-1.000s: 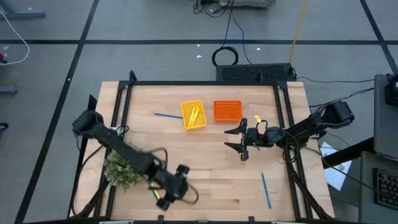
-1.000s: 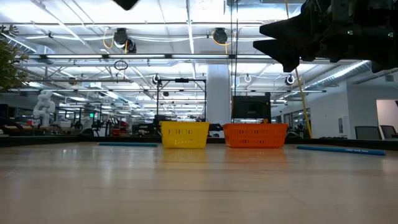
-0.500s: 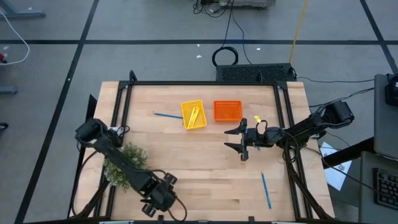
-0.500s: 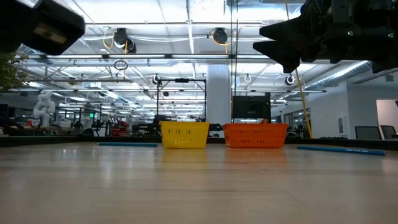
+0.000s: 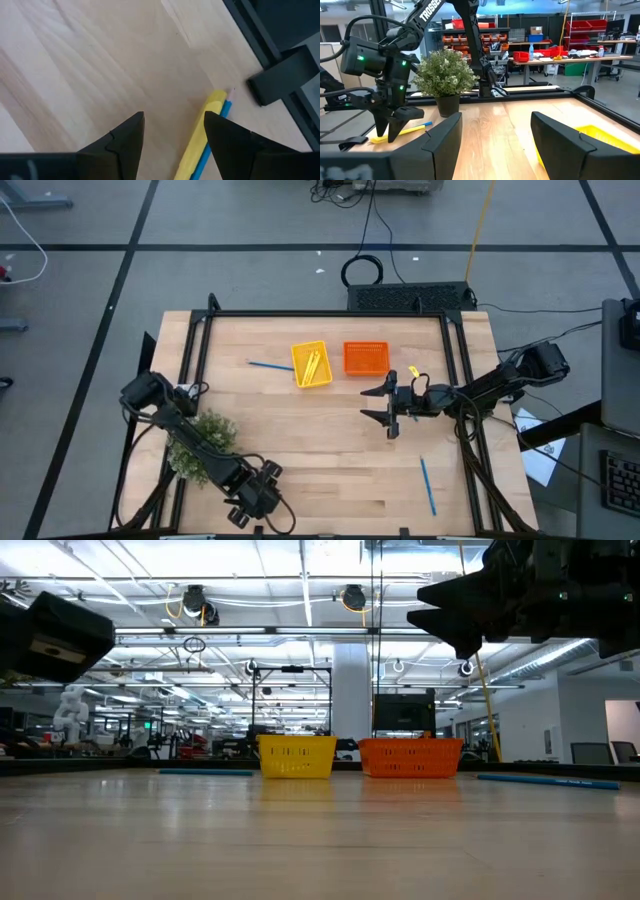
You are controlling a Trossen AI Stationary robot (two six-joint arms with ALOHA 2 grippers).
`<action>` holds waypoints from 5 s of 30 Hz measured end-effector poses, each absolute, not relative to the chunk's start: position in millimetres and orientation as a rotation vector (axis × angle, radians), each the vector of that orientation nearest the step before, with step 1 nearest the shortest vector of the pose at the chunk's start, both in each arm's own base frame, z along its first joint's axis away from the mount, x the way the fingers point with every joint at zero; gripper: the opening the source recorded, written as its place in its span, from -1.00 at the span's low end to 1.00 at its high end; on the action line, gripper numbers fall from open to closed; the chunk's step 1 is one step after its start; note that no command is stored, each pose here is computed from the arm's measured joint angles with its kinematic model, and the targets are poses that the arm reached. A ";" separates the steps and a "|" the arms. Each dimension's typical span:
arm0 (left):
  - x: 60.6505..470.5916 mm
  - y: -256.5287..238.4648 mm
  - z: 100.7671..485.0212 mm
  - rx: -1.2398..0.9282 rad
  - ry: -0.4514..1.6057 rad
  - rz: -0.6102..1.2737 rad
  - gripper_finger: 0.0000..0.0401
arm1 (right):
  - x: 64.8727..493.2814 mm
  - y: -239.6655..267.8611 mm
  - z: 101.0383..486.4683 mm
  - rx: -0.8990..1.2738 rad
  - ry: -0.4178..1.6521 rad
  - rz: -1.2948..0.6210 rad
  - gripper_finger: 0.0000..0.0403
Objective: Sort pens & pencils
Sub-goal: Put the yellow pen into the yellow basket
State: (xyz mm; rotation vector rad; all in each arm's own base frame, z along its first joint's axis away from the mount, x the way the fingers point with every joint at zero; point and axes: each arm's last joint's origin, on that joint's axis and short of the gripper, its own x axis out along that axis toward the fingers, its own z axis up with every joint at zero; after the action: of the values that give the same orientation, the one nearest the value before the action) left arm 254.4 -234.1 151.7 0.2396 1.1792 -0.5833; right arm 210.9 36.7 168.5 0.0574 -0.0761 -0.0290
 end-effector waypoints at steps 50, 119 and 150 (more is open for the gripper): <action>225.9 -234.3 170.1 0.619 1.139 -0.715 0.05 | 211.1 36.7 165.0 0.049 -0.040 -0.030 0.12; 296.9 -36.2 252.6 0.193 0.333 -0.052 -0.89 | 211.1 36.7 164.2 0.048 -0.033 -0.031 0.12; 237.2 -19.1 185.4 -0.064 -0.089 0.111 -0.89 | 211.3 36.7 162.4 0.010 -0.013 -0.031 0.12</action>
State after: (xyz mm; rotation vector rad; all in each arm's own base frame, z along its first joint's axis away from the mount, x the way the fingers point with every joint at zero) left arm 237.2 -19.1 185.4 -0.0641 -0.0890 0.1109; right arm 211.3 36.7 162.4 0.0097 -0.0131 -0.0309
